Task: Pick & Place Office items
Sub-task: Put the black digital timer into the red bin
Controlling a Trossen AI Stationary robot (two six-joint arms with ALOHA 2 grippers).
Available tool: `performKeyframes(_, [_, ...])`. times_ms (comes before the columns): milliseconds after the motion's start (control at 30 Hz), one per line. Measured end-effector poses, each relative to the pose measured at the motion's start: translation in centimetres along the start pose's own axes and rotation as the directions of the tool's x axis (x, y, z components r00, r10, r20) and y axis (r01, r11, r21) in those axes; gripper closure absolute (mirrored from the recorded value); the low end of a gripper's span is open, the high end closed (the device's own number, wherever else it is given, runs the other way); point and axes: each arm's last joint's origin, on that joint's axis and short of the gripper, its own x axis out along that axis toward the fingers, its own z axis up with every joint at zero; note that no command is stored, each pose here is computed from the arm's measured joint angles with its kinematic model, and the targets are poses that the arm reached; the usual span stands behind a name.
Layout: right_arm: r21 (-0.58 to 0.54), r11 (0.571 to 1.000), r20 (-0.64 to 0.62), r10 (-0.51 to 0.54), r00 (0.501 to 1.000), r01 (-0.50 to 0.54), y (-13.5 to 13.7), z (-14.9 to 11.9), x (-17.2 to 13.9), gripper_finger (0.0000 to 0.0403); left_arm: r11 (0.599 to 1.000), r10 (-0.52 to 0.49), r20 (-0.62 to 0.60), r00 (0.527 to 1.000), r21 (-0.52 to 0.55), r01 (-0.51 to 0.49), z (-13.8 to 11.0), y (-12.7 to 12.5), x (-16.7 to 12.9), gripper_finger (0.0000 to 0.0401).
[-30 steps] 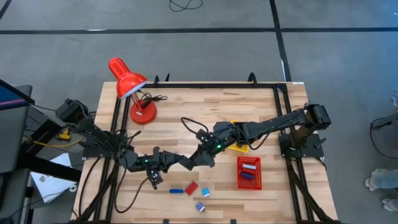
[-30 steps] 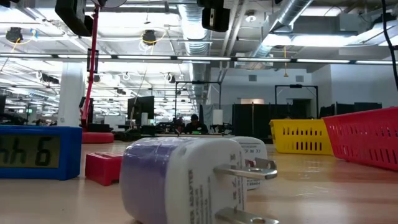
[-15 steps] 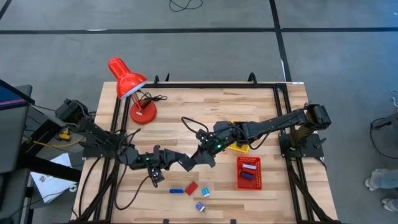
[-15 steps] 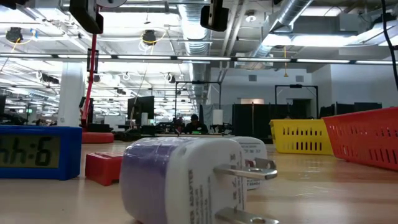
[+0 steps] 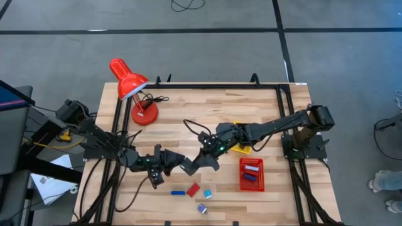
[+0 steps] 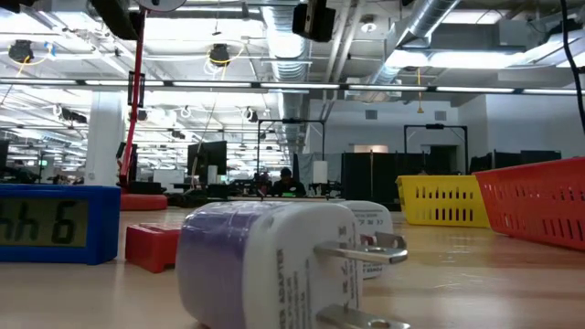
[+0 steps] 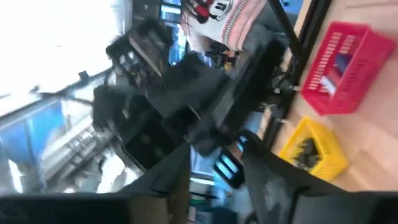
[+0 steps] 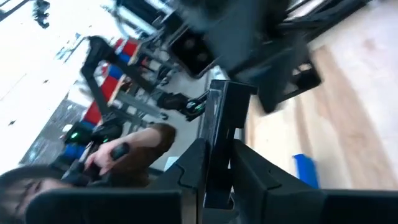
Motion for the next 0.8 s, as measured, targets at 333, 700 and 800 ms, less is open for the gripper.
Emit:
performKeyframes(333, [-0.034,0.998,-0.041,0.041,0.998,-0.043,0.3,-0.1,-0.1,0.0354,0.973,0.043,0.029,0.999,-0.23,-0.035,-0.9,2.2,-2.4,0.0157])
performKeyframes(700, [-0.026,0.999,-0.146,-0.031,0.989,0.028,-0.6,-1.0,-0.2,0.0354,0.9,0.078,-0.06,0.995,-0.425,-0.096,-4.7,2.1,-6.0,0.0148])
performKeyframes(800, [-0.048,0.998,-0.21,0.026,0.977,-0.036,0.1,-1.5,-0.2,0.0354,0.869,0.079,-0.078,0.994,-0.483,-0.107,-5.5,1.7,-6.7,0.0146])
